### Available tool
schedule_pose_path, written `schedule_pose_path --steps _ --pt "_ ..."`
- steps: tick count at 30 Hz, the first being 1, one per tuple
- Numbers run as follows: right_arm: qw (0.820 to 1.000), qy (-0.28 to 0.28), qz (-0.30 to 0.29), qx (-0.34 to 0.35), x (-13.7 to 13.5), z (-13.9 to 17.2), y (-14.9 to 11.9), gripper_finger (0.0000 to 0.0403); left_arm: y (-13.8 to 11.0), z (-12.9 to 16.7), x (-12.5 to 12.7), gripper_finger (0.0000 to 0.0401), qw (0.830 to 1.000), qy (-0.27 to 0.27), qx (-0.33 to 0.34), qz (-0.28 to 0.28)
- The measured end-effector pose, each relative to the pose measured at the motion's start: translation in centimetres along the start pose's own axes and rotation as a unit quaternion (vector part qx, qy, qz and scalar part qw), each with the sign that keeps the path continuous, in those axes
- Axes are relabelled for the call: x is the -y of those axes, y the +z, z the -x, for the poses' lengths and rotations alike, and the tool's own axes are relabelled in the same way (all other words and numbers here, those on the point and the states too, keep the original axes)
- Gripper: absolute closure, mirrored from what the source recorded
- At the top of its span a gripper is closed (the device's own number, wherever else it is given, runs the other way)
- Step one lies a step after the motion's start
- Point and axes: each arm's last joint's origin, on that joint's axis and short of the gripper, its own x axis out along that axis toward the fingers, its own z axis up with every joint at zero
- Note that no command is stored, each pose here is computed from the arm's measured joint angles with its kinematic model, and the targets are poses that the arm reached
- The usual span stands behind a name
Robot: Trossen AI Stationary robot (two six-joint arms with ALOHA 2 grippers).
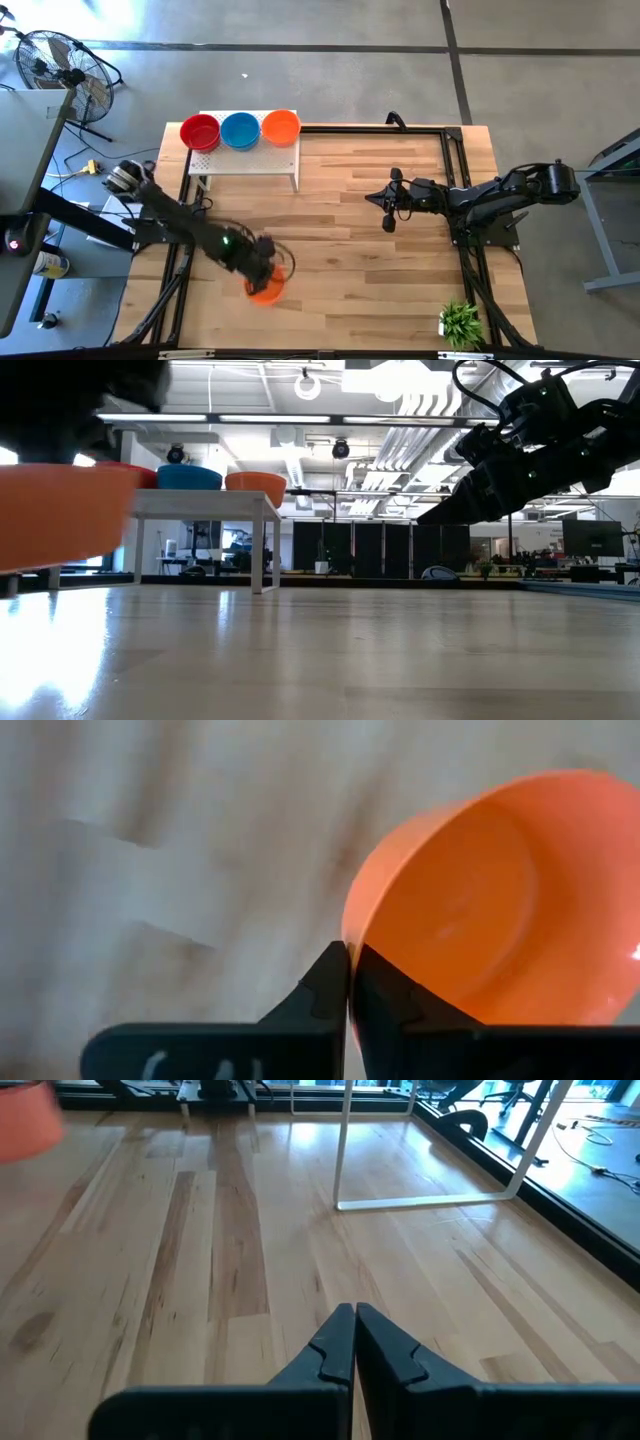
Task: Pick & Place Mini bowls
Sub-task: Stack the orange bowl on the orange bowls on the shelf
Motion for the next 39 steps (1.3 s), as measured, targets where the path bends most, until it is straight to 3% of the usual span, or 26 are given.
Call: schedule_pose_path --steps 8,14,19,27,34,39 --pt "1.0 0.0 -0.001 0.0 0.0 0.0 0.0 0.0401 1.3 3.5 -6.3 0.0399 0.985 0.028 0.128 0.108" --pt "1.0 0.0 -0.001 0.0 0.0 0.0 0.0 0.0402 0.4 1.7 -10.0 0.04 0.972 0.008 0.181 0.146" --pt "1.0 0.0 -0.001 0.0 0.0 0.0 0.0 0.0401 -1.1 -0.6 -12.0 0.04 0.965 0.009 0.171 0.2" --pt "1.0 0.0 0.0 -0.001 0.0 0.0 0.0 0.0401 -2.6 -1.7 -13.2 0.0401 0.948 0.03 0.146 0.283" --pt "1.0 -0.009 0.0 -0.002 0.1 0.0 0.0 0.0401 -2.8 -1.7 -13.8 0.0399 0.923 0.051 0.146 0.352" --pt "1.0 -0.009 0.001 -0.002 0.1 0.0 0.0 0.0402 -2.2 -1.4 -14.0 0.0363 0.919 0.048 0.149 0.362"
